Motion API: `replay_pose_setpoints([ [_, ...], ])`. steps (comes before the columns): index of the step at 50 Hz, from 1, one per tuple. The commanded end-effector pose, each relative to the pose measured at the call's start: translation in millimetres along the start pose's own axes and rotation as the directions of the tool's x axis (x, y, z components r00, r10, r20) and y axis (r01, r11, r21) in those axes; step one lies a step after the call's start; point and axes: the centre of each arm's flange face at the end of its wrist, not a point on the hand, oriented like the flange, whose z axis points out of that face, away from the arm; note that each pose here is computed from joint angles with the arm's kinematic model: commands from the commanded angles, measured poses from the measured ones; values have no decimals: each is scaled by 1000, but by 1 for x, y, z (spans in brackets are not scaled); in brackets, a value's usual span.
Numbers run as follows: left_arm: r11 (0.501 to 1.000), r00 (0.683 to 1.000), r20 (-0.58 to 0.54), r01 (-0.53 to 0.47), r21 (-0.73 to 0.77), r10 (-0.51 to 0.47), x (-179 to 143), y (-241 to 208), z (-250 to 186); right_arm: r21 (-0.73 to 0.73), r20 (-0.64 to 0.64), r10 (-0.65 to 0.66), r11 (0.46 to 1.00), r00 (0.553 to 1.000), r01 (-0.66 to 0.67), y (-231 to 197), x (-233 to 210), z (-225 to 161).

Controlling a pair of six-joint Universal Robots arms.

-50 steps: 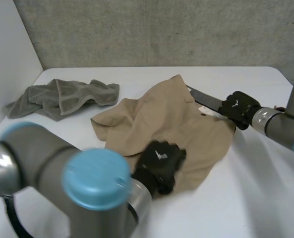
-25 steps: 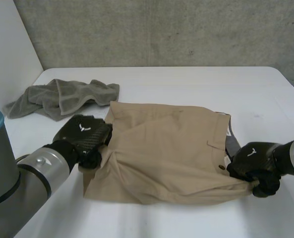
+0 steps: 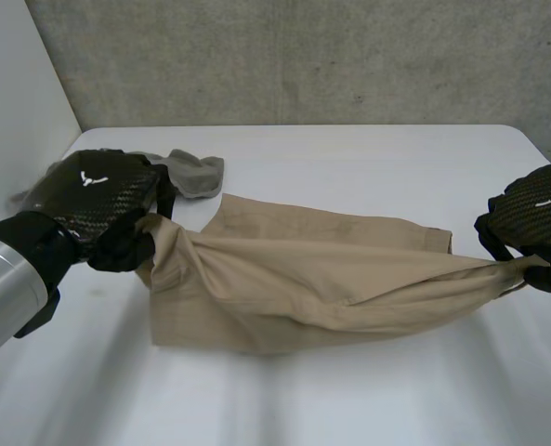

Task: Fold the laundry.

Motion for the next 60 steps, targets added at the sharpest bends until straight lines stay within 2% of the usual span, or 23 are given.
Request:
replay_pose_setpoints([
  [1,998,999,-28,44,-39,-45,0,18,10,36,24,82,996,996,-83,7,-3,17],
  [7,992,996,-63,64,-108,-71,7,65,64,73,61,218,972,974,-222,14,-5,63],
  [10,993,995,-67,65,-100,-72,8,72,82,75,97,270,958,958,-277,10,-16,90],
  [15,992,997,-36,68,-110,-73,1,86,110,27,68,279,959,958,-282,10,-32,117],
  [18,990,997,-21,66,-122,-69,1,86,111,6,22,268,963,963,-268,14,-36,128],
  [26,996,998,34,48,-70,-45,4,56,67,-3,-11,273,962,962,-273,24,-39,134],
  [33,997,999,-21,37,-62,-38,26,54,39,-13,-8,276,961,961,-276,29,-45,132],
  [40,981,994,-107,16,-192,-37,58,89,45,-13,-8,268,963,963,-268,31,-48,129],
  [50,946,1000,9,0,-325,3,58,127,55,-21,-2,267,964,964,-267,38,-56,130],
  [60,964,1000,26,8,-266,-1,61,141,74,-26,5,266,964,964,-266,46,-66,132],
])
